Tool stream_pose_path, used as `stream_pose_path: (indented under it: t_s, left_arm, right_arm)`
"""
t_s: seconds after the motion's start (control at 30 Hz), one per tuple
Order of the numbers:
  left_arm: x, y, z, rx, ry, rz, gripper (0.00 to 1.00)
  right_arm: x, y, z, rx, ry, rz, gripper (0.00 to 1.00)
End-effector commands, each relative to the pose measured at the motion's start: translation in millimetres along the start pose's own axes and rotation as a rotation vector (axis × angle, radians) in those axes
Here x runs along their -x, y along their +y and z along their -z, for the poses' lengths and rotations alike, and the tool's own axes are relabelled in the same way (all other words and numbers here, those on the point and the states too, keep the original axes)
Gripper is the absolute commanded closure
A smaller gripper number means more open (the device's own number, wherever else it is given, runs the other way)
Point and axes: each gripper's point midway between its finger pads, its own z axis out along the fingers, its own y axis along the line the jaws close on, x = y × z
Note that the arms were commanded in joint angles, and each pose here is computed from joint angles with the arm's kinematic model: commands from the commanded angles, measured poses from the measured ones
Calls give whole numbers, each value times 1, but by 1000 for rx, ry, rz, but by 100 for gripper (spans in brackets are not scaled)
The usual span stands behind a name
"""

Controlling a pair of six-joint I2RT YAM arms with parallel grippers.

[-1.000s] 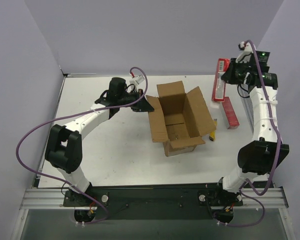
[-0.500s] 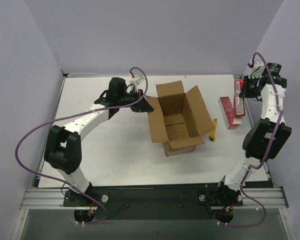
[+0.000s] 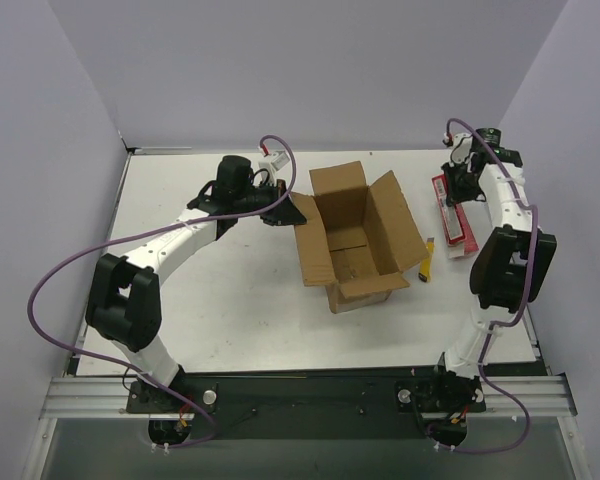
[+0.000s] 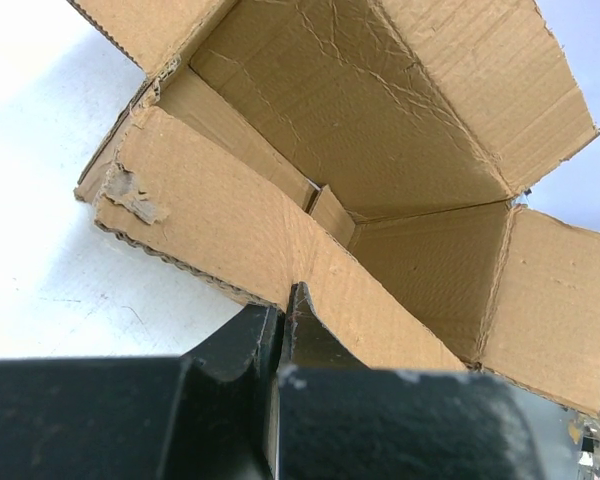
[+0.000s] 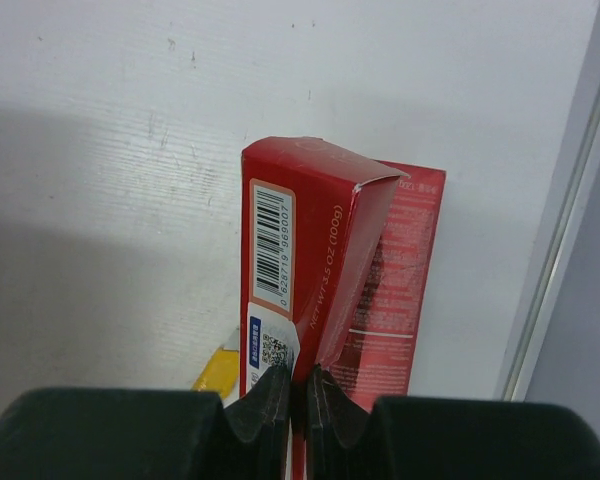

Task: Unpack the express box

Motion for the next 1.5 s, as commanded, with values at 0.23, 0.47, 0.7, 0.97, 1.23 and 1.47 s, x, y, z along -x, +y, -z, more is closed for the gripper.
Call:
stream_pose_path:
  t_s: [0.23, 0.47, 0.7, 0.97, 1.23, 1.47]
  left_arm:
    - [-6, -1, 5, 26, 10, -82, 100]
    - [-7, -3, 3, 21, 14, -87, 100]
    - [-3, -3, 4, 25, 7, -111, 100]
    - [37, -14, -1, 4, -25, -235, 100]
    - [91, -20, 4, 59, -65, -413, 43]
    - [104, 12, 38, 219, -97, -436, 24]
  right_arm:
    - [-41, -1, -37, -65, 218, 28, 78]
    - [-31, -10, -28, -134, 191, 14, 47]
    - [0, -1, 21, -161, 54, -57, 38]
    - [34, 4, 115, -352, -152, -316, 19]
    - [32, 51, 186, -371, -211, -140, 0]
    - [48, 74, 220, -273, -325, -187, 0]
